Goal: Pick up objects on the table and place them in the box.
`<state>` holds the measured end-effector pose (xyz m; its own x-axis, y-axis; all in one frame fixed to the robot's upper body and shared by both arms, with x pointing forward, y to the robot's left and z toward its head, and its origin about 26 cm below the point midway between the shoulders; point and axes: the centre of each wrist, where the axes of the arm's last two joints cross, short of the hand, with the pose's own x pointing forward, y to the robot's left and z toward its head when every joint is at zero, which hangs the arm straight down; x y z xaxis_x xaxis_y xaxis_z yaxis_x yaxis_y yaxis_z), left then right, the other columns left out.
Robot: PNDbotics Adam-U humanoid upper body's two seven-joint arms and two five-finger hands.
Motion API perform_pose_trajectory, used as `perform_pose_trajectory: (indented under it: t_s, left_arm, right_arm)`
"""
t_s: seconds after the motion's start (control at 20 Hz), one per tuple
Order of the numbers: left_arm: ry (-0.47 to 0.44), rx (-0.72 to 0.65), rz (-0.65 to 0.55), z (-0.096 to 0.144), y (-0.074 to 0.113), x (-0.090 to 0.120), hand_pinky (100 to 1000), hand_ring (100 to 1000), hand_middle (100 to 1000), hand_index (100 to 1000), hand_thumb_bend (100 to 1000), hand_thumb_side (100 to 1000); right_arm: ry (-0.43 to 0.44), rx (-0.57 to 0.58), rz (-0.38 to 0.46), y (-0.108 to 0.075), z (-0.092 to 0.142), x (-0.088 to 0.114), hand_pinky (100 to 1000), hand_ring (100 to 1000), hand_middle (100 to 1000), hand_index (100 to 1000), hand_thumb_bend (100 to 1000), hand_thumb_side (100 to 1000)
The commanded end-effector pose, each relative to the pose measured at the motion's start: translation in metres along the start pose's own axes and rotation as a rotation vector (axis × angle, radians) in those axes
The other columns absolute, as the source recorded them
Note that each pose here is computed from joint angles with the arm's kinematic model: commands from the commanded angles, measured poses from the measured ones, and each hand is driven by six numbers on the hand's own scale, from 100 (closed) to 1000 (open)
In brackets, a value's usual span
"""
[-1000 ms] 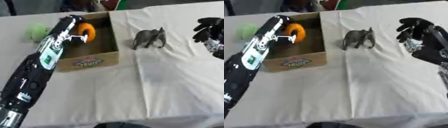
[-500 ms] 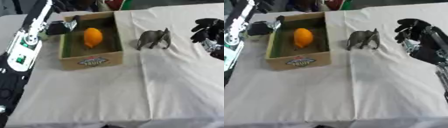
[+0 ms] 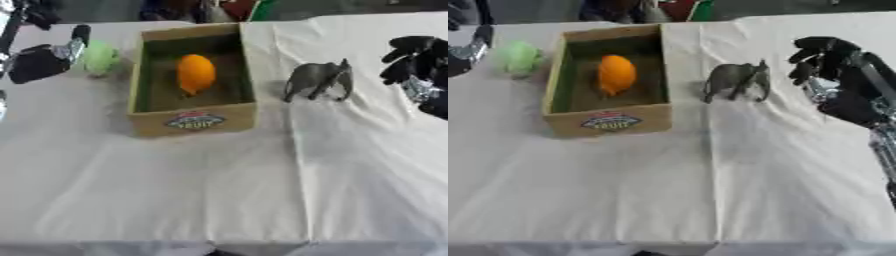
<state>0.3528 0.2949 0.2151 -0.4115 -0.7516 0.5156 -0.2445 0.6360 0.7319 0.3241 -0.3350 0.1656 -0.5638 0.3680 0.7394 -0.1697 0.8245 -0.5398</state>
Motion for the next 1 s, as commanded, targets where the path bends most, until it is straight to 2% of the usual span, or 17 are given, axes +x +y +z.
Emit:
perform_pose_trajectory:
  t_s: [0.05,0.25,0.55,1.0]
  left_arm:
    - [0.020,0.039,-0.060,0.001,0.018,-0.005,621,632,641,786,294,224]
    - [0.097,0.016,-0.127,-0.003,0.022,-0.025,628,640,650,785,293,219]
    - [0.187,-0.053,-0.204,-0.021,0.024,-0.056,640,659,668,793,299,225]
    - [0.286,-0.158,-0.273,-0.060,0.007,-0.088,669,707,713,817,373,268]
  right_arm:
    - [-0.018,-0.002,0.027,-0.008,-0.003,0.006,577,606,645,830,100,372]
    - [-0.017,0.004,0.027,-0.008,-0.003,0.005,577,606,645,830,100,373]
    - [-0.013,0.009,0.025,-0.007,-0.002,0.004,578,606,645,830,100,373]
    - [-0.015,0.026,0.020,-0.004,-0.003,0.004,578,606,645,831,100,375]
